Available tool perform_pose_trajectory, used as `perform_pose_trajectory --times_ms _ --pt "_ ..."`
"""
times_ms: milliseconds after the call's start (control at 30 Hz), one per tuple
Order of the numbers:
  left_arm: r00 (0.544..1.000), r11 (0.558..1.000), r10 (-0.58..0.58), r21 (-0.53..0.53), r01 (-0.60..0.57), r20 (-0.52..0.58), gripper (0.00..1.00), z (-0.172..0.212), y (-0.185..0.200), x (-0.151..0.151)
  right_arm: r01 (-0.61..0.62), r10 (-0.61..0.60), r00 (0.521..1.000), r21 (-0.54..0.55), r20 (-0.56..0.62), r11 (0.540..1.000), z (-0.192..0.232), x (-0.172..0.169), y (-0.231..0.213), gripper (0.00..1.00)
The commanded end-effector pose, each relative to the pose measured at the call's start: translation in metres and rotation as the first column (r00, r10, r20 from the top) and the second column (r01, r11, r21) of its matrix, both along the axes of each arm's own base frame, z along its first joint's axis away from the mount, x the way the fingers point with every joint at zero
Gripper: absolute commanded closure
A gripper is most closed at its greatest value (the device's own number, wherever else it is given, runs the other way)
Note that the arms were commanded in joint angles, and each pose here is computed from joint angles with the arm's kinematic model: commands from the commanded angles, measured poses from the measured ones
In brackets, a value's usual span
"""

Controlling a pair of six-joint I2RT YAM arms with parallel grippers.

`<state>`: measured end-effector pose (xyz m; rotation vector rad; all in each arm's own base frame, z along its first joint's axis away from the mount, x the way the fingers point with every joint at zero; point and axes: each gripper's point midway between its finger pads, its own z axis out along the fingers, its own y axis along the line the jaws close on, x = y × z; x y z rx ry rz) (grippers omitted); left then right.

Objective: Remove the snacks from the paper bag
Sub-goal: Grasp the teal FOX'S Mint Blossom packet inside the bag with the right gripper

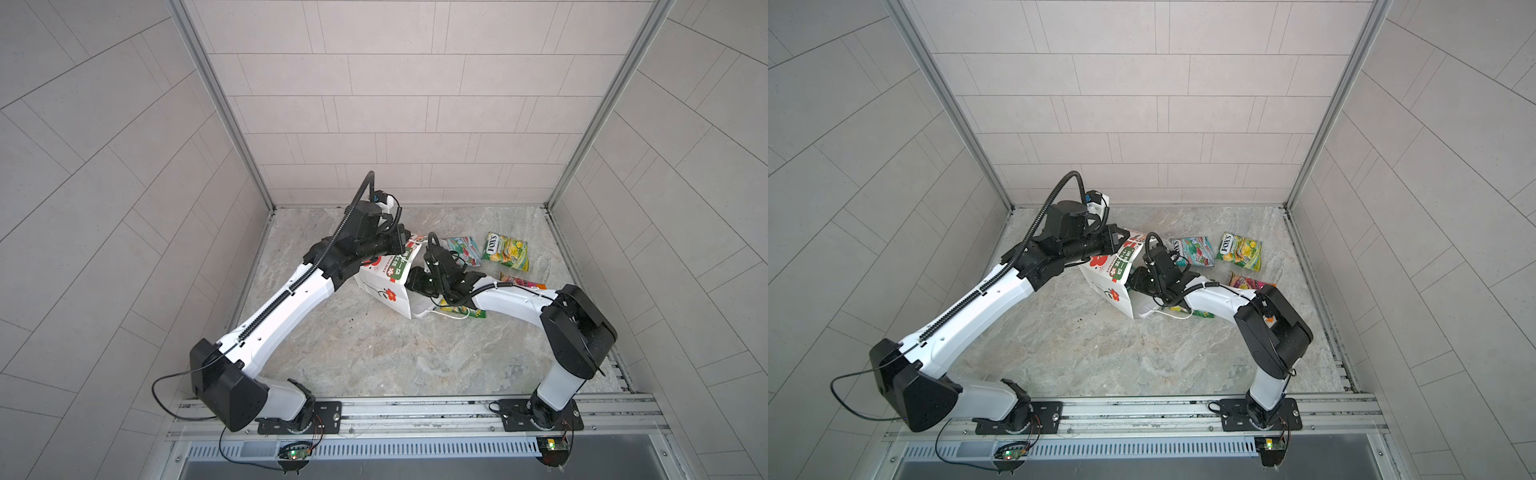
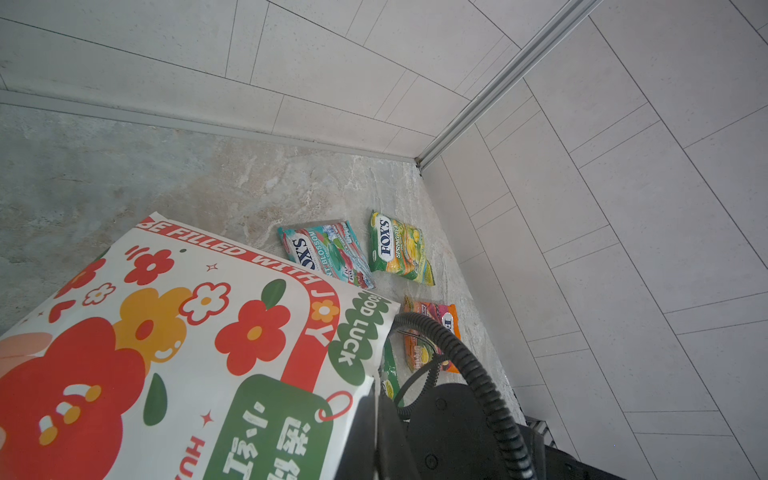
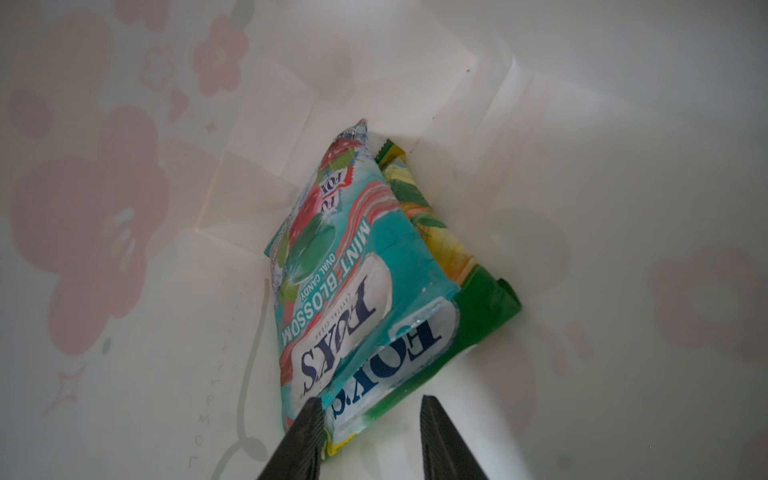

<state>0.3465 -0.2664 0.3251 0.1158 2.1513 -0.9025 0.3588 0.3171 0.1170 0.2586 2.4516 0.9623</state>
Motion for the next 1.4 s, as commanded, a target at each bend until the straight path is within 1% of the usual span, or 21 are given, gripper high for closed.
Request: perform_pose_trajectory --times_ms 0,267,400,700,867,967,1033,1100,1167,1233,1367 --pt "1.0 1.0 0.004 -0.022 -0.003 0.027 1.0 0.011 0.002 0.001 0.03 -0.03 1.0 0.009 -0.005 1.0 0.0 0.008 0.004 0.6" --pt "1.0 1.0 0.0 -0.027 0.0 0.022 1.0 0.009 0.0 0.001 0.054 -0.054 0.998 0.007 -0.028 0.999 -0.011 0.017 0.009 0.59" --pt "1.0 0.999 -0.005 -0.032 0.006 0.023 1.0 0.01 0.0 0.001 0.061 -0.06 0.998 0.028 -0.031 0.998 -0.013 0.024 0.014 0.6" --pt "1.0 0.999 -0.014 -0.042 0.015 0.011 1.0 0.008 -0.003 0.001 0.044 -0.038 0.998 0.151 -0.043 0.988 -0.01 0.036 0.038 0.6" --pt "1.0 0.999 -0.019 -0.046 0.019 0.01 1.0 0.009 -0.004 0.0 0.072 -0.062 0.996 0.2 -0.059 0.977 -0.014 0.043 0.045 0.62" --pt "1.0 0.999 -0.027 -0.047 0.027 0.006 1.0 0.008 -0.005 0.0 0.086 -0.074 0.995 0.221 -0.061 0.971 -0.015 0.046 0.047 0.67" --pt "1.0 0.999 -0.026 -0.045 0.026 0.006 1.0 0.007 -0.005 -0.001 0.073 -0.061 0.997 0.252 -0.055 0.965 -0.012 0.047 0.052 0.77" --pt "1.0 0.999 -0.019 -0.035 0.019 0.007 1.0 0.006 -0.003 -0.001 0.054 -0.043 0.998 0.275 -0.046 0.96 -0.008 0.048 0.056 0.83" --pt "1.0 1.0 -0.011 -0.02 0.011 0.012 1.0 0.005 0.0 0.0 0.044 -0.035 0.999 0.278 -0.039 0.96 -0.005 0.046 0.056 0.92" --pt "1.0 1.0 -0.005 -0.004 0.005 0.016 1.0 0.004 0.002 0.0 0.031 -0.025 0.999 0.273 -0.028 0.961 -0.004 0.044 0.056 0.99" --pt "0.999 0.999 0.027 0.029 -0.027 0.027 1.0 0.002 0.01 0.002 0.007 -0.004 1.0 0.267 -0.01 0.964 0.002 0.037 0.052 1.0"
